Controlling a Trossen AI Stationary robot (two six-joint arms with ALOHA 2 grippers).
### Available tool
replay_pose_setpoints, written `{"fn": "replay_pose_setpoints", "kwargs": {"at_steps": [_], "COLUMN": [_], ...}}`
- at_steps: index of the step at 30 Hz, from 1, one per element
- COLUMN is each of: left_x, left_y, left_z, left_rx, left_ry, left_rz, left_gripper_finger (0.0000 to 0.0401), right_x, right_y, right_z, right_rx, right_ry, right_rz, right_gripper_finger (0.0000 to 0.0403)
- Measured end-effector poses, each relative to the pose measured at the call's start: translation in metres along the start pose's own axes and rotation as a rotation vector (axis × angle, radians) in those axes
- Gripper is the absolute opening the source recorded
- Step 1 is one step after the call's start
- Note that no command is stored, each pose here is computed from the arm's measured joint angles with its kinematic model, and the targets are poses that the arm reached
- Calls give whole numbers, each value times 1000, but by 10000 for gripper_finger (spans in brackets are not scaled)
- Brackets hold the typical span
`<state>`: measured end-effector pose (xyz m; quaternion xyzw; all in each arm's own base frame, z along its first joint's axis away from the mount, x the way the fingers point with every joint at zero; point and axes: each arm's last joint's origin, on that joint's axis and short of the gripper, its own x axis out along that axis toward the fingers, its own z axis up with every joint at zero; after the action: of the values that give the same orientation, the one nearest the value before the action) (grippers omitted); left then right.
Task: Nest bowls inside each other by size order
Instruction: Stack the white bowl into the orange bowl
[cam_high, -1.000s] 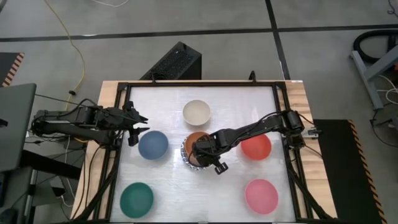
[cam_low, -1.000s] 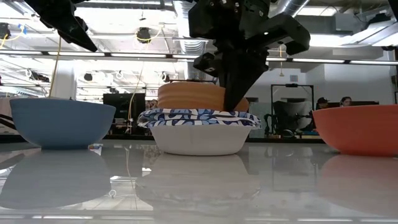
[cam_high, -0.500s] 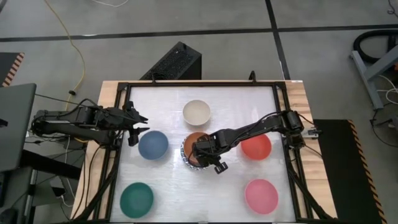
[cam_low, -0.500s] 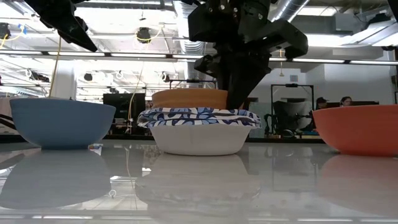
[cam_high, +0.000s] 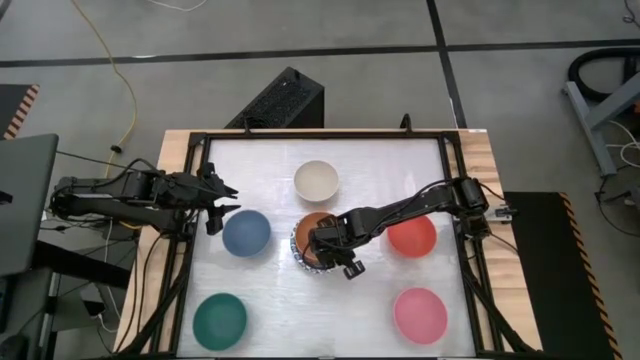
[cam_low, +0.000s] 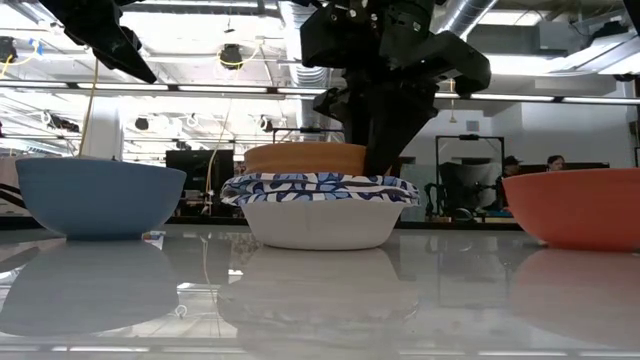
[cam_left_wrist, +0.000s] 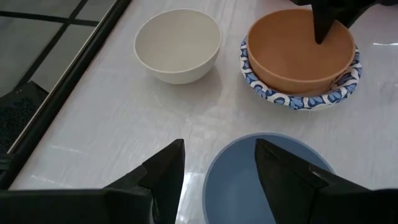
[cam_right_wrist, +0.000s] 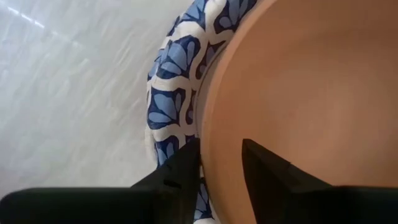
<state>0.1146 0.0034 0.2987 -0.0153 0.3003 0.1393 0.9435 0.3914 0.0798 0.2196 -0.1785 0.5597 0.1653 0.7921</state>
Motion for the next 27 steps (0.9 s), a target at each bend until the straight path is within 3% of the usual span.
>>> {"fn": "replay_pose_setpoints", "kwargs": {"at_steps": [9, 22, 27], "left_x": [0, 0, 0], "left_y": [0, 0, 0], "left_z": [0, 0, -1], "left_rx": [-1, -9, -9], "left_ry": [0, 1, 8], "left_rz": [0, 0, 1], "left_gripper_finger": [185, 185, 185], "right_x": [0, -30, -40], "right_y": [3, -2, -2], "right_z": [2, 18, 14], "right_rx": [5, 5, 128], "right_ry": [-8, -56, 16], "right_rz": [1, -13, 6], "right_gripper_finger": [183, 189, 189]}}
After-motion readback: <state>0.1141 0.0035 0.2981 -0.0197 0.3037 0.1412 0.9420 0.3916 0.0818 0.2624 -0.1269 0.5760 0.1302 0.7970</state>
